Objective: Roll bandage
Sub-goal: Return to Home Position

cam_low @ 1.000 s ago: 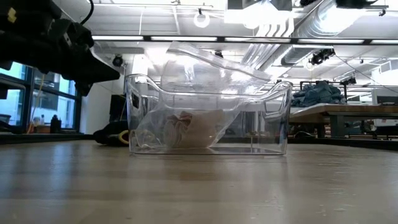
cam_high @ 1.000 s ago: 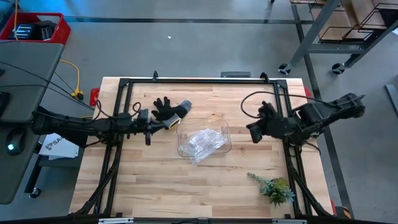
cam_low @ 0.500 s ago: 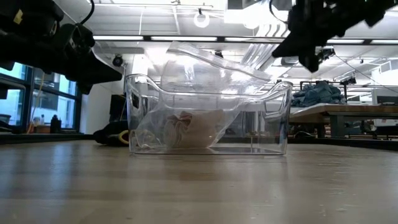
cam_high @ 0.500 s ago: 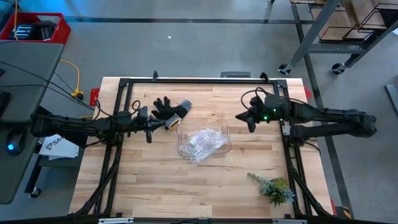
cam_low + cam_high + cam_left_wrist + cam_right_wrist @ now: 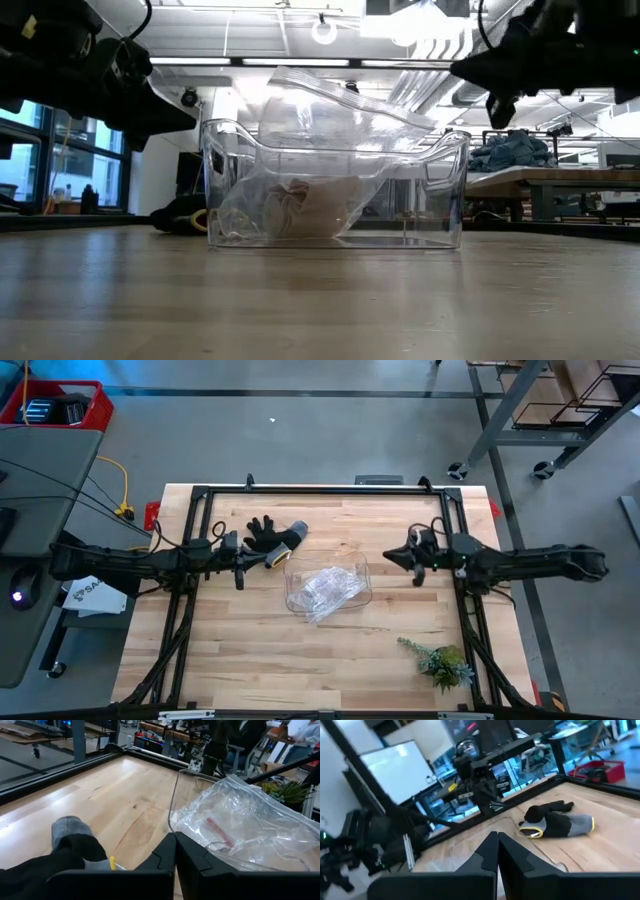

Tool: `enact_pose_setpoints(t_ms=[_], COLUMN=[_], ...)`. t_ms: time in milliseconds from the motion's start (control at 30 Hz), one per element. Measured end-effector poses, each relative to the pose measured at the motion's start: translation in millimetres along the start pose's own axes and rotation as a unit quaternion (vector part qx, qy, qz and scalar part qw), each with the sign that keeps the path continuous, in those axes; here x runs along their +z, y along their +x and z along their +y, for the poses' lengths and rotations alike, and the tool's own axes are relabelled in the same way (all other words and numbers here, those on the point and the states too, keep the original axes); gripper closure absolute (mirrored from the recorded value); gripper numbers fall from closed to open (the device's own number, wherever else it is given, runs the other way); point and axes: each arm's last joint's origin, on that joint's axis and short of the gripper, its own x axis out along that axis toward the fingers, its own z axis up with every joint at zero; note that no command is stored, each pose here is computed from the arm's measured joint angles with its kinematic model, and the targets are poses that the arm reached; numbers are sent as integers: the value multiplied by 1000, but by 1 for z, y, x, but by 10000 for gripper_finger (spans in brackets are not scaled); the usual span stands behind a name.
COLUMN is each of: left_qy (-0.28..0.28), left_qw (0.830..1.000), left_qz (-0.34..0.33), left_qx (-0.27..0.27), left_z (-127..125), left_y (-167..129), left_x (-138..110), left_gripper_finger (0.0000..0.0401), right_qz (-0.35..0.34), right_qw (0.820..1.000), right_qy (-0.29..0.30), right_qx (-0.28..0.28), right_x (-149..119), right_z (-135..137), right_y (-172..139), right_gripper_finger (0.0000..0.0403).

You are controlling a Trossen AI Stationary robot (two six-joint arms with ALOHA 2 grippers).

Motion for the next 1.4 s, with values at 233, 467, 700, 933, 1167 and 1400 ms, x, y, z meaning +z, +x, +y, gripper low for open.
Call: enact_pose_setpoints(t_ms=[233,467,700,933,1167,1400], left_qy=[0,0,1,2,2,1], left_qw=[1000,1000,1000,1000,1000,1000], left_qz=[0,3,10,13,14,14], left_qx=[0,1,2,3,3,4], left_z=[0,0,0,1,1,1], left_y=[0,0,0,0,0,0], left_x=[0,-1,-2,-3,-3,-3], left_gripper_finger=[400,400,400,400,400,400], right_qz=[45,101,146,69,6,13], right_qw=[998,989,979,965,968,976], right_qy=[-50,-106,-145,-251,-250,-214], right_qx=[17,31,-10,16,26,24], right_x=[-29,-51,-58,-45,-35,-36], right_z=[-3,-5,-10,-6,-2,-3], right_y=[-9,-28,-45,-52,-59,-58], right_gripper_finger=[403,403,403,403,403,403])
